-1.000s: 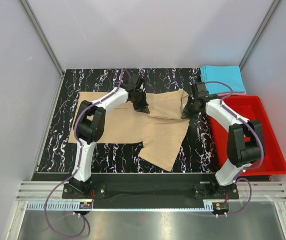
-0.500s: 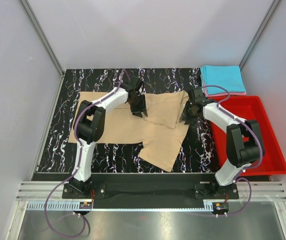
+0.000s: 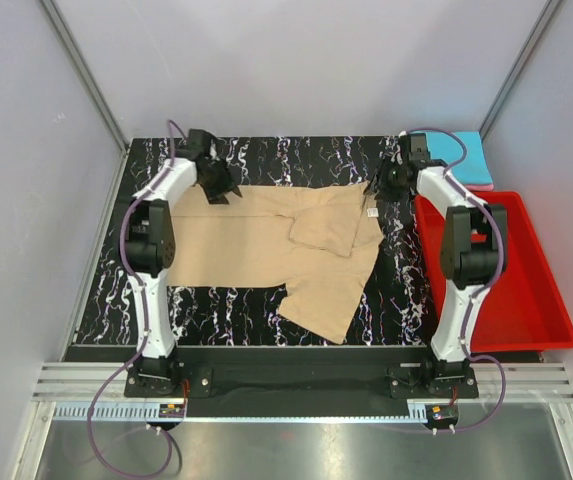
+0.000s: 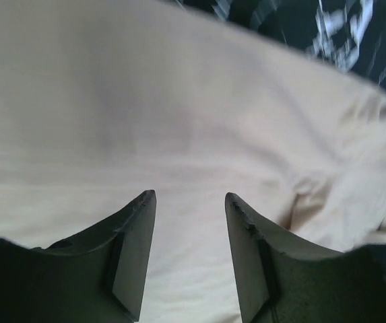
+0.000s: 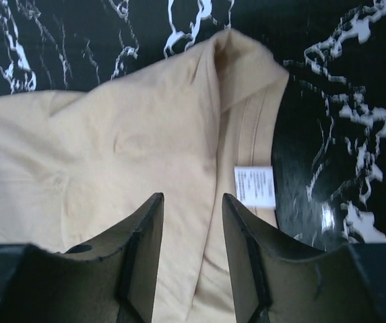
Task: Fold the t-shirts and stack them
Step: Fold the tshirt
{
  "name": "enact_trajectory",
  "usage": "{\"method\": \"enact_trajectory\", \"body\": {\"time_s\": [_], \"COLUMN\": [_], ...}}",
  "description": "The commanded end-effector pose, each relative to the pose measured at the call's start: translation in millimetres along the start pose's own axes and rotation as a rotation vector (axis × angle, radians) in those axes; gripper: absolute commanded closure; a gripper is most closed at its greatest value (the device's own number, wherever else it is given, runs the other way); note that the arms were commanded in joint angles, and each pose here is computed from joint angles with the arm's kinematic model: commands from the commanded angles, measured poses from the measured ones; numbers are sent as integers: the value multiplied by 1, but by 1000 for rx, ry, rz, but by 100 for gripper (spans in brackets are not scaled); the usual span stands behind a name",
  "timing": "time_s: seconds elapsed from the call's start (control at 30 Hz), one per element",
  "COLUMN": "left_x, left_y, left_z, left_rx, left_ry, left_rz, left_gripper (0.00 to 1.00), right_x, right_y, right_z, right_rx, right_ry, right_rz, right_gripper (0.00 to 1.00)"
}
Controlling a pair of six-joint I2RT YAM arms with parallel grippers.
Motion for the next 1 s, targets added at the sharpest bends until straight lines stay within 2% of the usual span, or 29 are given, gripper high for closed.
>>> {"method": "enact_trajectory", "body": {"time_s": [0.0,0.23,0.37,0.43,0.5,0.7,0.8,0.87,0.97], "left_x": [12,-17,-28,-35,-38,-55,-58,-51,-26], "left_y": [8,45,61,76,85,98,90,80,64], "left_z": [-40,-66,-70,-72,-74,-80,-90,-98,-101], "left_rx": [-8,48,99,130,147,217,225,217,198], "left_ry": [-143,-166,-167,-167,-174,-159,-163,-175,-197], "left_rz": [75,92,62,35,-3,-38,23,119,179], "left_gripper": [49,49,49,49,49,48,48,48,47], "right_x": [-21,-64,-86,-95,-97,-98,-97,-94,-72], "right_y": [4,-1,-13,-23,-29,-40,-36,-26,-9], "right_z": [-19,-46,-53,-56,-60,-71,-79,-85,-95], "right_rx": [23,16,-18,-37,-60,-137,-146,-115,-84], "right_ry": [-1,-21,-28,-52,-94,-240,-301,-303,-280], "right_rz": [-75,-97,-31,22,86,170,139,60,32], "right_gripper": [53,53,59,85,100,100,86,78,69]}}
Point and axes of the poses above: each gripper's point midway between its finger pads, its own x axis back along the fingers, its own y axis along the line the jaws close on, z = x × y, the point moved 9 cm from there along x, back along the fingers, and after that the axes turned 6 degrees about -x, right-handed, at the moved point
